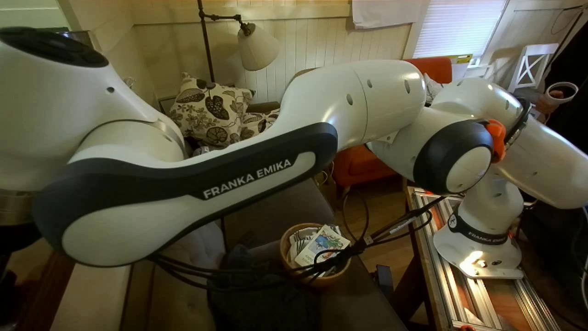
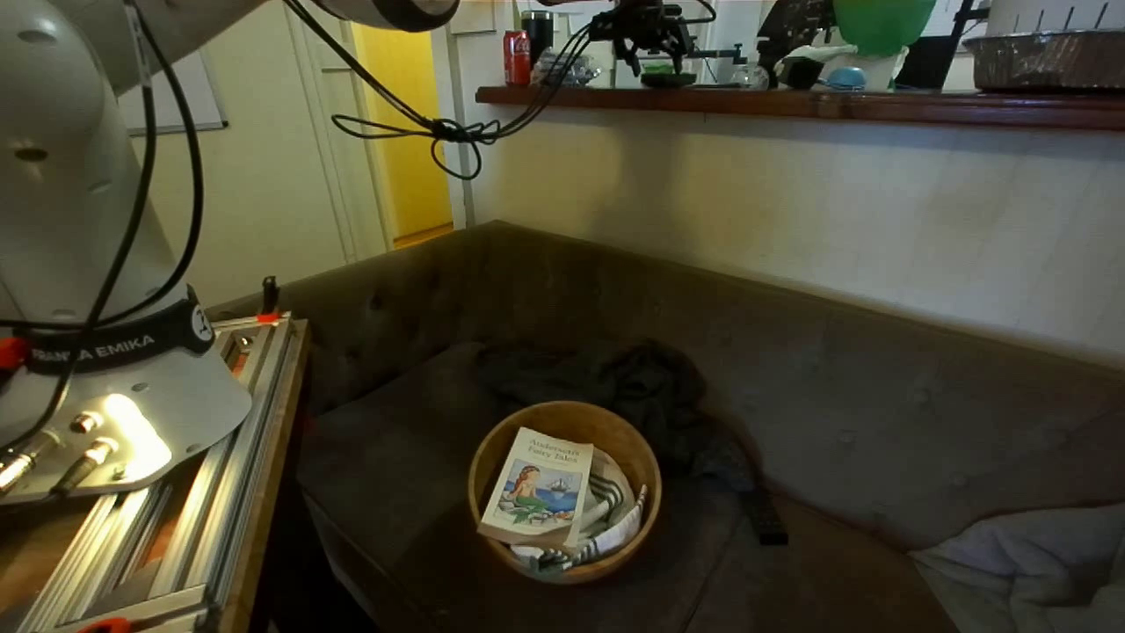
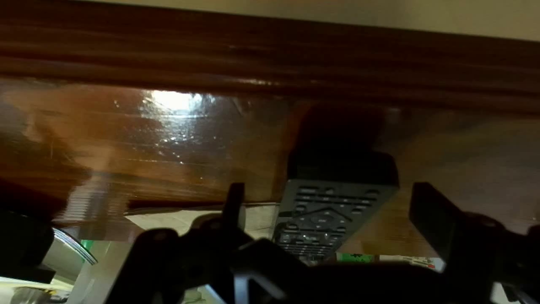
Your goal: Pick up the remote and place it on the fleece next to the wooden bowl on the couch
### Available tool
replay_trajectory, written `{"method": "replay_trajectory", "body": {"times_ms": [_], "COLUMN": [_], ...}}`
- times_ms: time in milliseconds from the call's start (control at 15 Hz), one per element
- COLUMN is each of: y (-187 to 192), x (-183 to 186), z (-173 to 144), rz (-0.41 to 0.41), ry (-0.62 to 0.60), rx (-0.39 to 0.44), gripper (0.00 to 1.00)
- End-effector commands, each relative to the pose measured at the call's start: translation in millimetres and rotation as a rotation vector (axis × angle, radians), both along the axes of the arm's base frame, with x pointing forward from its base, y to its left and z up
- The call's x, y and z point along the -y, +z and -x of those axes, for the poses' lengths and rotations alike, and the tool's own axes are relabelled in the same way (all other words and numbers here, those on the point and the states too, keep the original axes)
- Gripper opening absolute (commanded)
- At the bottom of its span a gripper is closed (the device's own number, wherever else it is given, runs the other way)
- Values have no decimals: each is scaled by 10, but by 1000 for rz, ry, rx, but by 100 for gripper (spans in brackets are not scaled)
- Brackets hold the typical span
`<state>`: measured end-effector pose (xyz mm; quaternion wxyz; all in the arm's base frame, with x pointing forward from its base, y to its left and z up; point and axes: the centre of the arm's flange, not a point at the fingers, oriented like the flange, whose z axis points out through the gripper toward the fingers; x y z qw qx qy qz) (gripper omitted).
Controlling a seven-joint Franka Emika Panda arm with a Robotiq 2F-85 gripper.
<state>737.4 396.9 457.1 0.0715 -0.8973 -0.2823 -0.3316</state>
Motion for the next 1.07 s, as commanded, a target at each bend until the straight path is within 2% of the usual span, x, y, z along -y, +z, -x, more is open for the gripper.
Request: {"method": "replay_trajectory", "body": {"times_ms": [0,267,333,467,533,800,1000], "y": [44,-7,-6,5,10,52,63], "x": [-240,-285,-298,-321,-331,-355,-360], "z": [-459,-500,-500,-490,-479,-446,-426], "rz": [-13,-16,-16,-17,-15,-15,-21], "ry": [7,12,14,16,16,3,-3], "rx": [3,25,31,39,42,37,31], "gripper": [100,100,95,70,68,38,37]}}
